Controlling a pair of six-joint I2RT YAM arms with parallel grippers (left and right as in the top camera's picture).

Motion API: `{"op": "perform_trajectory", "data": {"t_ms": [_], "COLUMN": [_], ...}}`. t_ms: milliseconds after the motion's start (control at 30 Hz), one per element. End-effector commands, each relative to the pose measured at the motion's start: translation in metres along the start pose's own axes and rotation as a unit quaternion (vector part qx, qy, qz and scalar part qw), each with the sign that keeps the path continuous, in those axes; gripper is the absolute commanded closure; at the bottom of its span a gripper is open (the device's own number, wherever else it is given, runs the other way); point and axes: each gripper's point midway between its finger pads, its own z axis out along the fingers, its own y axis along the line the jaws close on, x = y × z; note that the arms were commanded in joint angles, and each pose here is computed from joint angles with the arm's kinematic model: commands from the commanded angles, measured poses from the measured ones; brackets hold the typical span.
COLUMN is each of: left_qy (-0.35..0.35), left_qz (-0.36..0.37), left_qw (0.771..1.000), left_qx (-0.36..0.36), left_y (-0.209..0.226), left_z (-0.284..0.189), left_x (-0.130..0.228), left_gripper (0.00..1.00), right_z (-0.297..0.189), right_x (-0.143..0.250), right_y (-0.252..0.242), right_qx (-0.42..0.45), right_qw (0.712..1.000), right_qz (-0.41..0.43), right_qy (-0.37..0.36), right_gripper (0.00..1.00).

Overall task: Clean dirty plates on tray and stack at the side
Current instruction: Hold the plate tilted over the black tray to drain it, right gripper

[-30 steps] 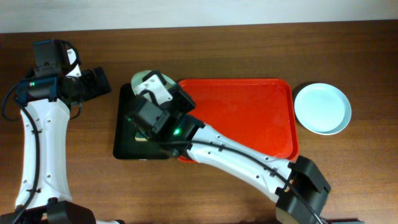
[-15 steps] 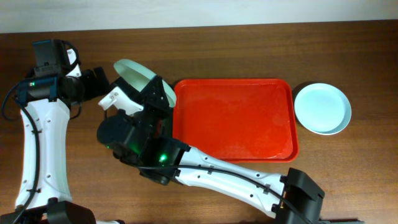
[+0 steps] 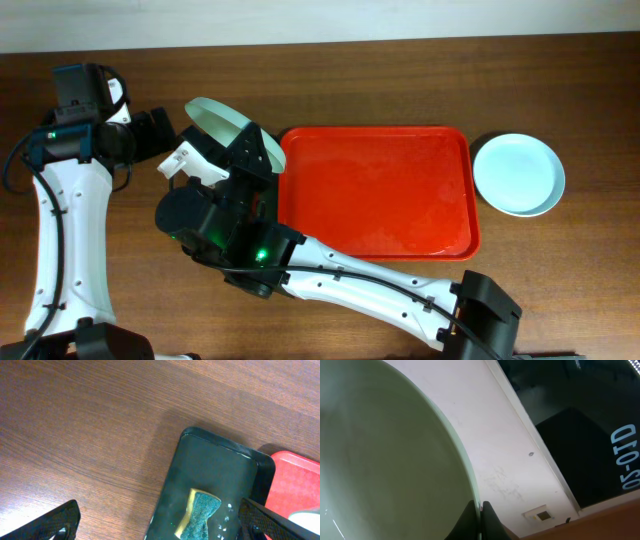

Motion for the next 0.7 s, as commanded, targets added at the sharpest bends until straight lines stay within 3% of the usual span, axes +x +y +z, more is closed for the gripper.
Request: {"op": "perform_trajectory", "data": {"t_ms": [0, 567, 667], "left_qy": [-0.007, -0.007, -0.007], "left_qz": [-0.007, -0.007, -0.007], "left_qw": [1.000, 1.000, 1.000], "left_qx": [0.002, 0.002, 0.002], "left_y": [0.000, 0.000, 0.000], "left_z": [-0.004, -0.004, -0.004], "left_x": [-0.003, -0.003, -0.003], "left_gripper": [0.01, 0.01, 0.01], "right_z": [-0.002, -0.001, 0.006], "right_x": [-0.002, -0.003, 0.006], "right_y": [-0.008, -0.005, -0.018], "right_qx": [0.012, 0.003, 0.036], "right_qw": [1.000, 1.000, 0.999], "right_qz": [0.009, 0.026, 0.002], "right_qy": [0.005, 0.000, 0.026], "right_gripper": [0.96, 0.96, 0.96]}}
